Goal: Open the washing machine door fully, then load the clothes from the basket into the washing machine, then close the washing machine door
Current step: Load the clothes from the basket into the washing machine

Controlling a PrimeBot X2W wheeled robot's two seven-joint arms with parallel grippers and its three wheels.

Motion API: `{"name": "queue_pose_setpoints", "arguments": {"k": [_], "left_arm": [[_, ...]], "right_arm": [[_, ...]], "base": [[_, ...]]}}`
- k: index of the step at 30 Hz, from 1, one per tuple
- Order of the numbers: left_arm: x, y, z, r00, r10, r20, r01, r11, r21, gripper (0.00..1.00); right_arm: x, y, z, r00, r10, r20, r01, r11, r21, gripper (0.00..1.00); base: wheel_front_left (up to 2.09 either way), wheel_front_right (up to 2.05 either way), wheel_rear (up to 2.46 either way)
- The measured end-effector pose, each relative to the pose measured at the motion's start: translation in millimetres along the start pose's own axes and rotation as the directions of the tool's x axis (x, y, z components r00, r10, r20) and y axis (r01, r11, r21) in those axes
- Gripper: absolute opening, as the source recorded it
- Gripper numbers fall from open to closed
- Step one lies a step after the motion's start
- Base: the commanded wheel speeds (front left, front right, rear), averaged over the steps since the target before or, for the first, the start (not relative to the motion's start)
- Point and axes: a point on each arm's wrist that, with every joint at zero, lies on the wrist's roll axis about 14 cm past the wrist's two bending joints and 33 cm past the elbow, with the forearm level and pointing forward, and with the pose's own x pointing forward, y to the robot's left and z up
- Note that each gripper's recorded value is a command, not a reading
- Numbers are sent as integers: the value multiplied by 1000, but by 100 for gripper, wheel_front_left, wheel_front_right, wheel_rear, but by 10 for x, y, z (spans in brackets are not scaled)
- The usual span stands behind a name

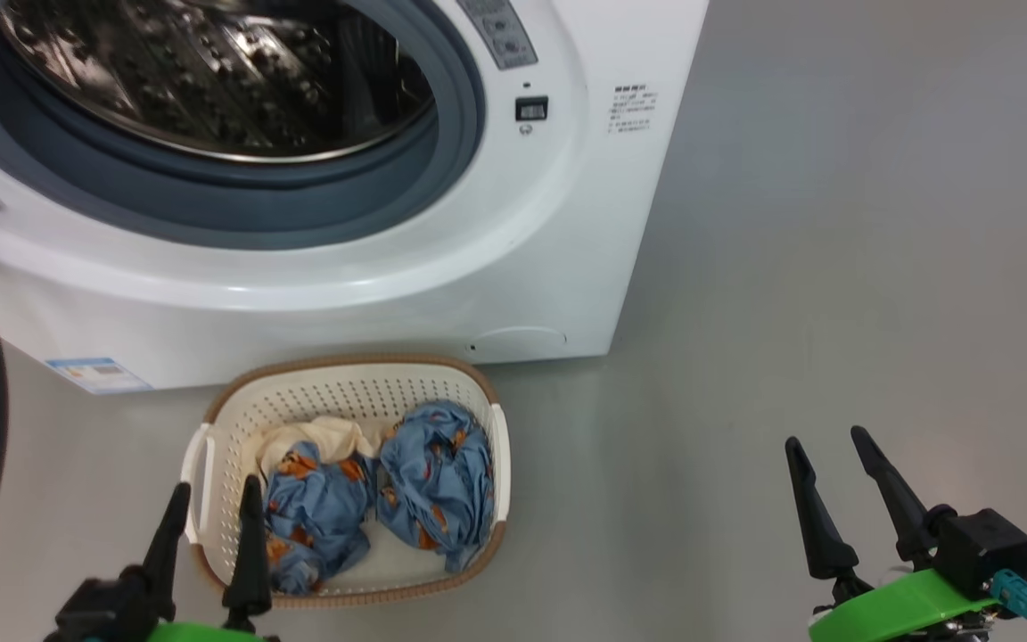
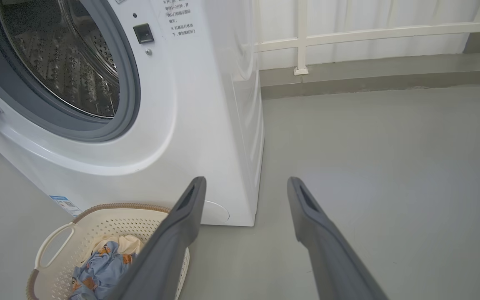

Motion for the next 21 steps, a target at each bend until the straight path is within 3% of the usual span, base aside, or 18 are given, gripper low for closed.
{"name": "queue_pose_setpoints", "arguments": {"k": [21], "left_arm": [[963, 26, -1043, 963, -44, -267, 39, 999, -24, 100]], "right_arm": [[437, -172, -682, 988, -28, -152, 30, 999, 11, 100]], "base": [[0, 0, 0]]}}
